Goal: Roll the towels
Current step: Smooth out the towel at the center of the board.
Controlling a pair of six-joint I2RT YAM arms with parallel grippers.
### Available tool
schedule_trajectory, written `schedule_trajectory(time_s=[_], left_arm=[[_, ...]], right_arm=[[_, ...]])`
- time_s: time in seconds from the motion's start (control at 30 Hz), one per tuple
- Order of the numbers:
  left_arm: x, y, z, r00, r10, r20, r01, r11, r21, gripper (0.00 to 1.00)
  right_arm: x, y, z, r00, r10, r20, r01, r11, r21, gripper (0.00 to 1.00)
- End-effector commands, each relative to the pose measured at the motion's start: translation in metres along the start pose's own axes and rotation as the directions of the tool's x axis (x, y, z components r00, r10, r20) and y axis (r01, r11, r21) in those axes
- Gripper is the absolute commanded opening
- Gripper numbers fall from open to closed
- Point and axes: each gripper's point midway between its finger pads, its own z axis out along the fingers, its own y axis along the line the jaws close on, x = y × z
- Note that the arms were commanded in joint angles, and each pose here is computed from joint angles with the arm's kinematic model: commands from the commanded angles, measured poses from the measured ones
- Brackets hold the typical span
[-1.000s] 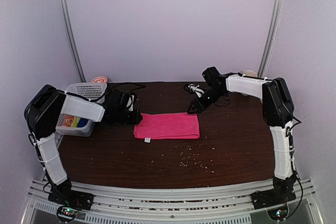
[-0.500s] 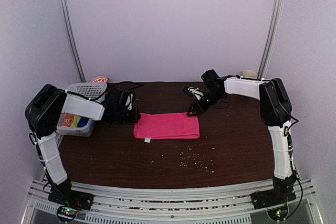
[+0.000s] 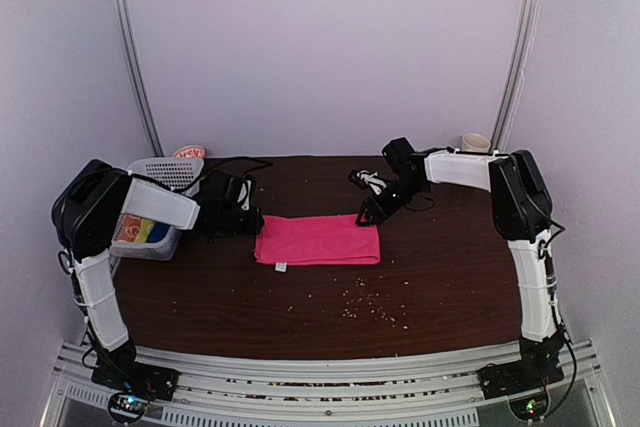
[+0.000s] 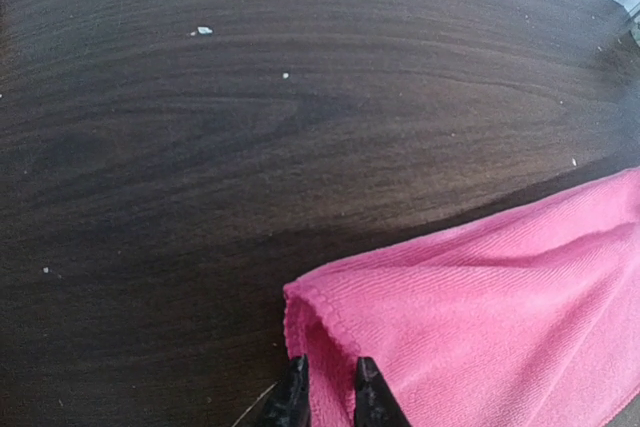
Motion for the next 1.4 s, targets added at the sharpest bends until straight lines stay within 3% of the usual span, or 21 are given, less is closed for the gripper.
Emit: schedule_trajectory(time_s=[0.0, 0.33, 0.47, 1.23, 1.27, 1.37], left_arm=[[-0.023, -0.004, 0.003, 0.997, 0.014, 0.077, -0.015, 1.000, 0.021, 0.16], [-0.023, -0.005, 0.012, 0.997, 0.008, 0.075, -0.012, 0.999, 0.050, 0.16], [-0.022, 0.002, 0.016, 0.997, 0.004, 0.077, -0.006, 1.000, 0.026, 0.00], [-0.022, 0.040, 0.035, 0.996, 0.033, 0.088, -0.015, 0.981, -0.193, 0.00], [-0.025, 0.042, 0.032, 0.995, 0.030, 0.099, -0.009, 0.979, -0.203, 0.00], [-0.036, 0.045, 0.012, 0.988, 0.023, 0.154, 0.012, 0.975, -0.223, 0.19]], right_arm=[[0.009, -0.002, 0.010, 1.000, 0.008, -0.023, -0.008, 1.000, 0.002, 0.45], [0.011, -0.005, 0.013, 0.999, 0.014, -0.028, -0.014, 1.000, 0.013, 0.45], [0.012, -0.010, 0.014, 0.999, 0.020, -0.029, -0.019, 0.999, 0.035, 0.44], [0.030, -0.036, 0.021, 0.994, 0.040, -0.103, -0.021, 0.984, 0.179, 0.42], [0.028, -0.034, 0.019, 0.994, 0.034, -0.104, -0.015, 0.984, 0.177, 0.42], [0.017, -0.026, 0.008, 0.996, 0.007, -0.086, 0.007, 0.987, 0.161, 0.42]])
